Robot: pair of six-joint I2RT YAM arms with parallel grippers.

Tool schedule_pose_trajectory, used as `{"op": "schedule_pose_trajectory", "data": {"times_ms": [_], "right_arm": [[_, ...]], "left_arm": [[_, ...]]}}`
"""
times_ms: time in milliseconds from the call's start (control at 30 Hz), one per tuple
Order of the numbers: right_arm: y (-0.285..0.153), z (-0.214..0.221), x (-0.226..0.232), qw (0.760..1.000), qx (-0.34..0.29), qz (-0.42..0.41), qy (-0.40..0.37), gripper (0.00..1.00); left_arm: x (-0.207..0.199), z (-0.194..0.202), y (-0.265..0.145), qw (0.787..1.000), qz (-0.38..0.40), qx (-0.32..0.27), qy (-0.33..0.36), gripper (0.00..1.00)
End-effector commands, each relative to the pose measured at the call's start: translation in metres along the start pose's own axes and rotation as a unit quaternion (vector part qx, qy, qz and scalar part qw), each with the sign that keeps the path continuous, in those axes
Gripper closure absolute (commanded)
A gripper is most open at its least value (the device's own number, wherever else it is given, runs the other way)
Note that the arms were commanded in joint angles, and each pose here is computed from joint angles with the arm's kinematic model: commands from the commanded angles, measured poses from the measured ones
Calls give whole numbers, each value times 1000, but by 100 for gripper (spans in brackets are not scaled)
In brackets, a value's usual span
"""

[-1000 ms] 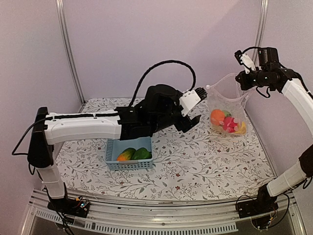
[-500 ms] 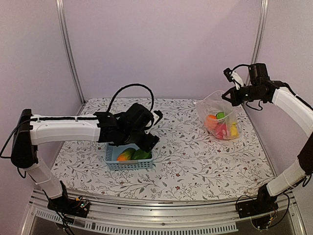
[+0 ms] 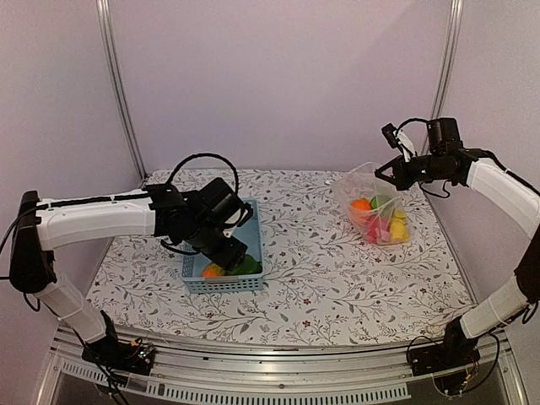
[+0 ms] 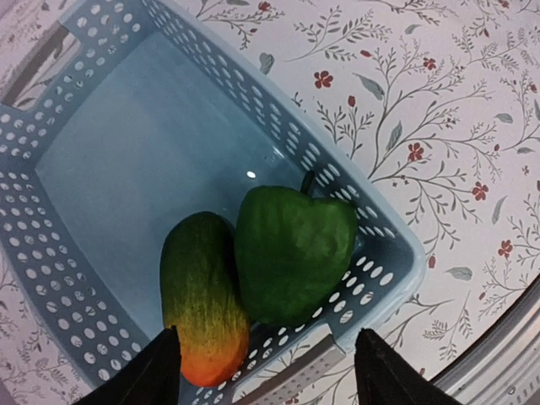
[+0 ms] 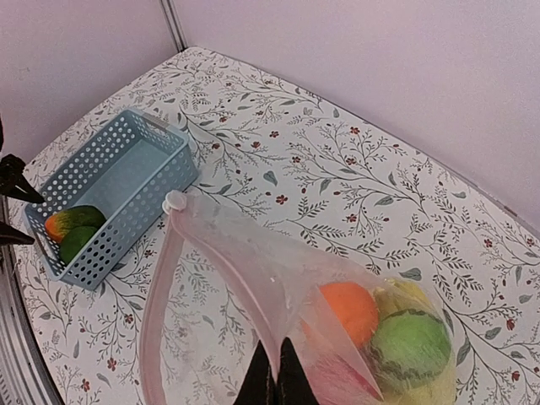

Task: Place the food in the zip-top bag and seal the zipper
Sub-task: Pick up the fake fruit from the bin.

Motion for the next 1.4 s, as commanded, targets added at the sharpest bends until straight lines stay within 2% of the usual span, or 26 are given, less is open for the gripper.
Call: {"op": "schedule_pose_trajectory", "data": {"times_ms": [0,333,567,833,1067,1233,1367], "right_arm": [[-12,-5,9,999,-29,-12,-23,100],[-21,4,17,998,-36,-21,-38,100],[-21,7,17,998,-34,-24,-39,100],[-18,8,16,999,-31,-28,-33,100],[-19,8,17,999,-32,-24,-34,100],[-17,10,15,999,-29,-25,-31,100],[-16,10,15,999,-28,-24,-30,100]], "left_arm": [[13,17,3,997,39,57,-35,36],[29,17,24,991,56,112,-53,38],[34,22,38,986,42,155,-40,31],[48,24,56,986,54,158,-7,30],[48,24,75,982,90,166,8,36],[43,28,87,977,114,179,7,34],[45,28,89,977,107,181,7,44]]}}
Point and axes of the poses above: each gripper's point midway between its finger pads, its own y axis out along the fingers, its own x axis along the line the jaws close on, z = x × y, the point moved 10 cm from there along -y, back along the fingers, and after that the axes turned 12 degrees about y, right-handed, at the moved point
